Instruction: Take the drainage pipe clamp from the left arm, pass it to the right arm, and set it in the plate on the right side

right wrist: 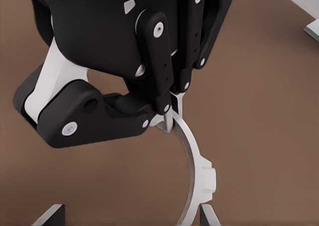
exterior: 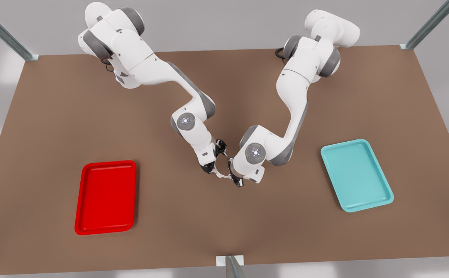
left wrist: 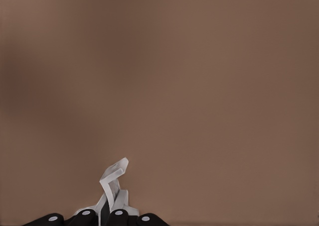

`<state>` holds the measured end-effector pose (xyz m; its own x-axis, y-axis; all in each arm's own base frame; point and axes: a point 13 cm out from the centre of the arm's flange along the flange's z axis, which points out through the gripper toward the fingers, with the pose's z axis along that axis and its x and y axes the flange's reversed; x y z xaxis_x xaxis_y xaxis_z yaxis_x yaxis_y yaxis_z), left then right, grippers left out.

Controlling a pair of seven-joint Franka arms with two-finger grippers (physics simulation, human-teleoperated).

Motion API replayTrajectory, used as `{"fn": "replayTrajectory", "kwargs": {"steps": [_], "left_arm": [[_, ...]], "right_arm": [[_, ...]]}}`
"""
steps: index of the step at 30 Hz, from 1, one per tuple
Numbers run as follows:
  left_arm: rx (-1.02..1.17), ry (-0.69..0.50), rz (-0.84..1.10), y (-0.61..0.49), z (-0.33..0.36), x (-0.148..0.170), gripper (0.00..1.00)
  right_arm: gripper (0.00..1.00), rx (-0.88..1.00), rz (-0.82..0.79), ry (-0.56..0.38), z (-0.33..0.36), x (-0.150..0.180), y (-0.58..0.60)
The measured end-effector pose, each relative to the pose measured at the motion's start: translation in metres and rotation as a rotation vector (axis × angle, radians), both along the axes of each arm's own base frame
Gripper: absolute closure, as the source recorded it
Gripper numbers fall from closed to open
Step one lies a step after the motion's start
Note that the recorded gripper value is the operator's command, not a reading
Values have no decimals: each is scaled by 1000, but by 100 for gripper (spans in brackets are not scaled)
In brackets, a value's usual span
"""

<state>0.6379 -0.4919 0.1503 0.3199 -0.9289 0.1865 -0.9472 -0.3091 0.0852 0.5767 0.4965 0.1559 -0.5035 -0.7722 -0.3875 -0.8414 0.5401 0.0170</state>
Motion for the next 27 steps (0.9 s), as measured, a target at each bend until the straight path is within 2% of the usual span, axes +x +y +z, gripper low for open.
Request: {"fn": "replayTrajectory", "kwargs": {"steps": [23, 25, 26, 27], "left_arm": [[1, 13, 62, -1, 0, -1, 79], [1, 14, 64, -2, 0, -1, 79], [1, 14, 65, -2, 0, -1, 79], [2, 14, 67, -1, 0, -1, 79]], "right_arm": [[0, -20, 8, -8, -22, 11, -14], [10, -19, 11, -11, -21, 11, -12], [23, -19, 13, -12, -21, 10, -11], [44, -19, 13, -13, -21, 11, -11]]}}
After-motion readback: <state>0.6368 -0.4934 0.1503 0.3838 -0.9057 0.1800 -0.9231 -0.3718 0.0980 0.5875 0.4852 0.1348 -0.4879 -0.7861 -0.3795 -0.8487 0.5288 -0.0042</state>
